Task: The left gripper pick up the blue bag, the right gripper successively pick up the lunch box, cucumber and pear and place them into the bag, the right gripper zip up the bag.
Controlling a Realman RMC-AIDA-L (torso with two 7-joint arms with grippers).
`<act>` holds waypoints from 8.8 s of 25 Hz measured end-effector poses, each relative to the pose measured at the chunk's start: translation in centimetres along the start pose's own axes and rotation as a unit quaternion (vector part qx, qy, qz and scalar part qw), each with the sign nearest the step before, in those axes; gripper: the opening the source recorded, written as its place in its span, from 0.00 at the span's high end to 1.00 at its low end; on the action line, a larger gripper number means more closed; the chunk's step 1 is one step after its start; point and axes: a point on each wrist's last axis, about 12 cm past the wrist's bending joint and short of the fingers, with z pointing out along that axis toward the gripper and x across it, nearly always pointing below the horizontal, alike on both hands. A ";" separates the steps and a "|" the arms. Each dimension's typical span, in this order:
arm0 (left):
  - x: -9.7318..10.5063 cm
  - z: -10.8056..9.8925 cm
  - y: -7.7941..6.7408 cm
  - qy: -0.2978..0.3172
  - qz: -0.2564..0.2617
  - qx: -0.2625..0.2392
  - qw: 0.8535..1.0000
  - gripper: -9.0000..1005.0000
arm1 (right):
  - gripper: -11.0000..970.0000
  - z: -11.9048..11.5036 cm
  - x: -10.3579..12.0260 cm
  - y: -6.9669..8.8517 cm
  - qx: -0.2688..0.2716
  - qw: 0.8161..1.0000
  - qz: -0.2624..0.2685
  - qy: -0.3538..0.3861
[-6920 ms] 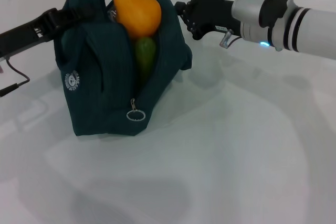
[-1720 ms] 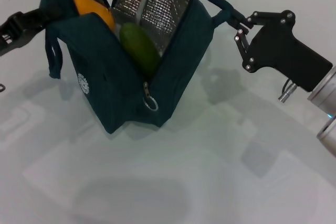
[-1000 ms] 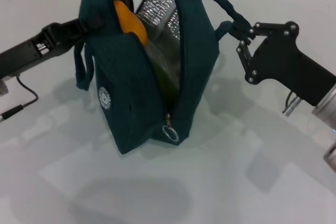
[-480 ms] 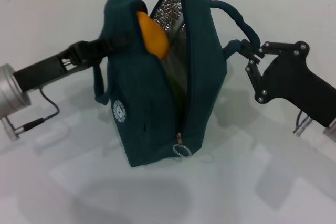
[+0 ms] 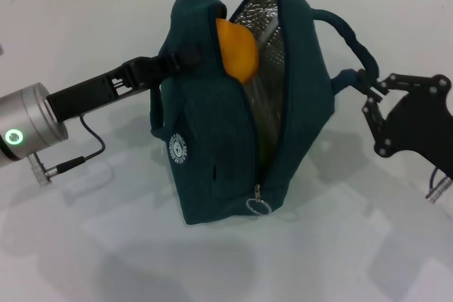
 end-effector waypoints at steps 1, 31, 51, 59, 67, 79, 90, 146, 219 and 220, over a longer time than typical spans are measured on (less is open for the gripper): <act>0.0 0.0 0.0 0.000 0.000 0.000 1.000 0.88 | 0.96 -0.2 0.0 0.0 0.000 1.000 -0.001 0.001; 0.9 2.2 0.1 0.047 0.011 0.013 0.999 0.88 | 0.96 -6.2 2.3 -3.6 0.031 0.980 0.184 -0.074; 0.2 3.1 0.0 0.025 0.081 0.025 0.996 0.88 | 0.96 -2.6 2.6 -5.0 0.018 0.982 0.166 -0.087; 0.1 2.7 0.1 0.013 0.097 0.021 0.995 0.88 | 0.96 -2.3 2.8 -5.1 0.014 0.983 0.164 -0.084; 1.6 1.9 0.9 0.008 0.099 -0.006 0.995 0.88 | 0.97 -2.5 3.2 -3.5 -0.001 0.981 0.182 -0.064; 2.6 1.5 1.2 0.012 0.093 -0.016 0.996 0.88 | 0.96 -2.7 3.4 -2.2 -0.004 0.978 0.202 -0.050; 2.2 1.3 1.2 0.005 0.097 -0.019 0.995 0.88 | 0.87 -3.3 2.9 -1.5 -0.019 0.974 0.215 -0.066; 2.6 0.8 1.1 0.002 0.087 -0.019 0.996 0.87 | 0.39 -8.9 2.7 5.2 -0.160 0.925 0.344 0.014; 2.3 1.0 1.0 -0.006 0.089 -0.015 0.996 0.87 | 0.68 -1.7 3.9 5.4 -0.200 0.902 0.375 0.074; 2.3 1.0 1.0 -0.006 0.089 -0.015 0.996 0.87 | 0.71 -1.7 3.9 5.5 -0.200 0.902 0.376 0.074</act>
